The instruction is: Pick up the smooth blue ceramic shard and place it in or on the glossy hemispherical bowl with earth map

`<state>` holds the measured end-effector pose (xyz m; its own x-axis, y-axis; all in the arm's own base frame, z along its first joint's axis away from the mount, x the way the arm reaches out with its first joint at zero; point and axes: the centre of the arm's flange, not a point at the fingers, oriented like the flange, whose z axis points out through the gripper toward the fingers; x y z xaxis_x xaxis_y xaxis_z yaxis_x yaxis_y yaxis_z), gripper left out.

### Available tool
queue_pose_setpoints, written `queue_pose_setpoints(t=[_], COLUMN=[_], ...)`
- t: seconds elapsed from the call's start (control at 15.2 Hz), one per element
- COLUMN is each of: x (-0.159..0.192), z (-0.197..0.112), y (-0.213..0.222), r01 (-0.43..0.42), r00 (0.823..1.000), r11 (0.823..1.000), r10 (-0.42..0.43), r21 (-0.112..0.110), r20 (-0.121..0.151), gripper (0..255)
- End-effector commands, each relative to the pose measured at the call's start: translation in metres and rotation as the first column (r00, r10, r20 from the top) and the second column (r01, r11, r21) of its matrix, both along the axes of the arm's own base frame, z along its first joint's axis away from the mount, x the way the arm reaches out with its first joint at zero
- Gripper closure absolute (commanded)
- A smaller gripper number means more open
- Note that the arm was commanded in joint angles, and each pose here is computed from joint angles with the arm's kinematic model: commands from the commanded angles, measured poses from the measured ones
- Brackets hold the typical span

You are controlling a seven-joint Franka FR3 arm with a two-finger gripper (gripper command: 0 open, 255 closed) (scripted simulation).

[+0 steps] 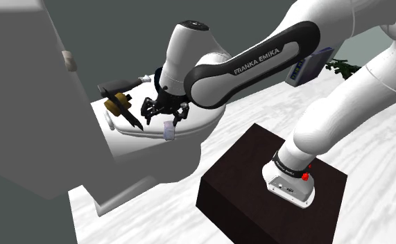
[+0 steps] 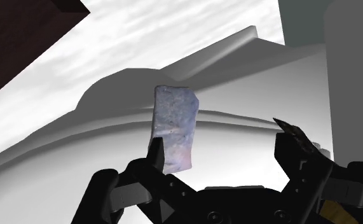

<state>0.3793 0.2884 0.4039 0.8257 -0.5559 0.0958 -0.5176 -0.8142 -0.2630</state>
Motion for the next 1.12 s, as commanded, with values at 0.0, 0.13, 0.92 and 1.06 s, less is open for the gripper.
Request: queue_pose_setpoints(t=[0.0,0.13,0.92,1.06], x=[0.0012,0.0012,0.0012,0.0012], z=[-0.0032,-0.0032,-0.0032,-0.0032], y=[0.0010,0.0010,0.0010,0.0010], r01=[0.000,0.000,0.000,0.000], r00=[1.000,1.000,1.000,1.000], r11=[1.000,1.000,1.000,1.000], r10=[0.000,0.000,0.000,0.000], r21=[0.000,0.000,0.000,0.000], r20=[0.000,0.000,0.000,0.000], gripper=[0,0,255,255])
